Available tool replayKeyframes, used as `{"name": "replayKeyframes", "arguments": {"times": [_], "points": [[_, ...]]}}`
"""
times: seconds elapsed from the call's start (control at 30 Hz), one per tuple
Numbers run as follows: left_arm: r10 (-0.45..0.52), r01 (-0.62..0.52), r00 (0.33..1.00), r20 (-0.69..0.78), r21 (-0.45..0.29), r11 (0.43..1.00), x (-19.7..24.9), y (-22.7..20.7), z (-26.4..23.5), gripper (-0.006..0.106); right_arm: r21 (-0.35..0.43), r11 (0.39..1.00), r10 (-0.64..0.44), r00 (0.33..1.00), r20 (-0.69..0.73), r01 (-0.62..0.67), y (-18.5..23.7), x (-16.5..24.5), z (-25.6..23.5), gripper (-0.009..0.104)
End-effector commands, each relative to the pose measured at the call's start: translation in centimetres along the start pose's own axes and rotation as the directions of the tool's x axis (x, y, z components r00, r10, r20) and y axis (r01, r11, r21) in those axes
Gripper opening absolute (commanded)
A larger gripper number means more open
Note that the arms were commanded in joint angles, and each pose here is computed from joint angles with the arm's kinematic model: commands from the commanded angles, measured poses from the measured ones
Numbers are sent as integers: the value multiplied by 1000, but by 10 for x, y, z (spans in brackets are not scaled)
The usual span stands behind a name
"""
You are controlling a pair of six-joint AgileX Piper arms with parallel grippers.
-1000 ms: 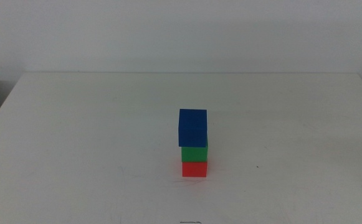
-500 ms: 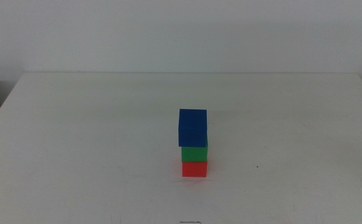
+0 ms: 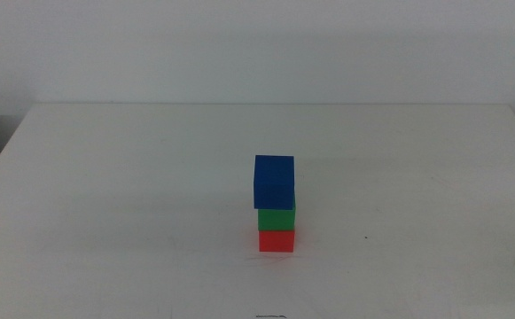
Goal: Stack red cubes first, then green, then blue cubes in a specific spot.
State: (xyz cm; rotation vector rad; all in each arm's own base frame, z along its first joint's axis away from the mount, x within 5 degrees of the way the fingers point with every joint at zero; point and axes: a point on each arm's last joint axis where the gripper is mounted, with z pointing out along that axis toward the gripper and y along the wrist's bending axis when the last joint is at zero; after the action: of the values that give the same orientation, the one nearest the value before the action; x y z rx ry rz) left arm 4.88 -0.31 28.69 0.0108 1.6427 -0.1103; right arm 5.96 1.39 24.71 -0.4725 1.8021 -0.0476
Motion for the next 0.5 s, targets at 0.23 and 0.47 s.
{"name": "replayKeyframes", "arguments": {"times": [0.23, 0.47], "points": [[-50, 46, 990, 129, 32, 998, 41, 1, 1, 84, 223, 959, 125, 968, 218, -175, -3, 21, -4, 82], [-49, 47, 995, 89, 27, 999, 67, 3, 6, 84, 225, 958, 148, 978, 149, -179, 2, 44, 6, 82]]}}
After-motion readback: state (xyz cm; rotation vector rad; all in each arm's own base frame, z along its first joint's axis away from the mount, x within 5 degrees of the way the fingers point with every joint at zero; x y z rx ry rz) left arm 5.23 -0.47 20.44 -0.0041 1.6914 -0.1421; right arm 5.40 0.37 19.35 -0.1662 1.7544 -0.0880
